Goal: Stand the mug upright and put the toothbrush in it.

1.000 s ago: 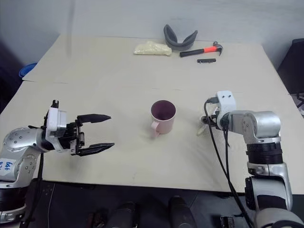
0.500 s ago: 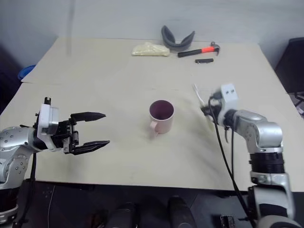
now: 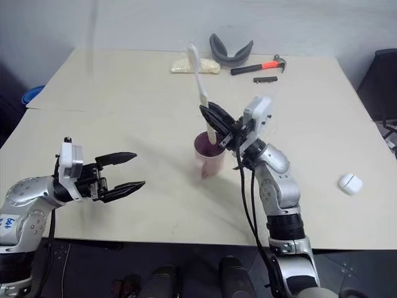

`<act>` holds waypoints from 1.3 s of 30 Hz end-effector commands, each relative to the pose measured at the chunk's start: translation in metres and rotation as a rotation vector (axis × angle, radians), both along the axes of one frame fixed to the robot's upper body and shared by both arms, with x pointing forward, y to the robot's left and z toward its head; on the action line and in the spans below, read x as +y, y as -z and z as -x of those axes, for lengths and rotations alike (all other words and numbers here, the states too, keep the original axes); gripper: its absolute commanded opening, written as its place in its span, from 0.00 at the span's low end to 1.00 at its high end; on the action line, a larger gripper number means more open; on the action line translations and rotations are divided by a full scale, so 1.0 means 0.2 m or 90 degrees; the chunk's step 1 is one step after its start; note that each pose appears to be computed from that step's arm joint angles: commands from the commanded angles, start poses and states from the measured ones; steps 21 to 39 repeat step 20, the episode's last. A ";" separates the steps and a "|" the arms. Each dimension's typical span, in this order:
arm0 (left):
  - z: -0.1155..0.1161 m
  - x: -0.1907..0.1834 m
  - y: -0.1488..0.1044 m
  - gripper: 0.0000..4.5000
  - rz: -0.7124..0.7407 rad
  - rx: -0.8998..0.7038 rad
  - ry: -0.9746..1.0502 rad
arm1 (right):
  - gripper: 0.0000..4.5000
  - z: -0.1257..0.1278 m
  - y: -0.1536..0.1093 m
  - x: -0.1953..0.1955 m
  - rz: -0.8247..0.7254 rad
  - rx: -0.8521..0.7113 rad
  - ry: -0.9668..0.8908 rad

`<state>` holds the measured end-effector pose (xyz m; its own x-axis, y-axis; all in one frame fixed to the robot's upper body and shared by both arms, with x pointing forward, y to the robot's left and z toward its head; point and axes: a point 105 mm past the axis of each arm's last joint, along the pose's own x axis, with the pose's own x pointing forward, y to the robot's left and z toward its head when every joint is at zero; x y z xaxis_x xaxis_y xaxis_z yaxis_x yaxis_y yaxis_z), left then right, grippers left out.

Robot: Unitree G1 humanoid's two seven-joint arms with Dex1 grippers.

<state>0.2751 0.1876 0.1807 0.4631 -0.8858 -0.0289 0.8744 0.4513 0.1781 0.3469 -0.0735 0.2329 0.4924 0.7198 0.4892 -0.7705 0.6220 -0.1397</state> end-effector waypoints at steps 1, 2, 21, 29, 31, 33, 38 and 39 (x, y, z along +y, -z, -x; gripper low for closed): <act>0.00 -0.01 -0.03 1.00 -0.005 -0.027 0.004 | 0.31 0.02 -0.03 -0.02 -0.007 -0.064 0.015; 0.00 0.00 -0.03 1.00 -0.005 -0.028 0.000 | 0.38 0.04 -0.04 -0.04 -0.001 -0.078 0.018; 0.17 0.43 0.29 1.00 -0.228 -0.019 -0.195 | 0.99 0.53 0.46 -0.81 0.441 0.109 0.016; 0.17 0.43 0.29 1.00 -0.228 -0.019 -0.195 | 0.99 0.53 0.46 -0.81 0.441 0.109 0.016; 0.17 0.43 0.29 1.00 -0.228 -0.019 -0.195 | 0.99 0.53 0.46 -0.81 0.441 0.109 0.016; 0.17 0.43 0.29 1.00 -0.228 -0.019 -0.195 | 0.99 0.53 0.46 -0.81 0.441 0.109 0.016; 0.17 0.43 0.29 1.00 -0.228 -0.019 -0.195 | 0.99 0.53 0.46 -0.81 0.441 0.109 0.016; 0.17 0.43 0.29 1.00 -0.228 -0.019 -0.195 | 0.99 0.53 0.46 -0.81 0.441 0.109 0.016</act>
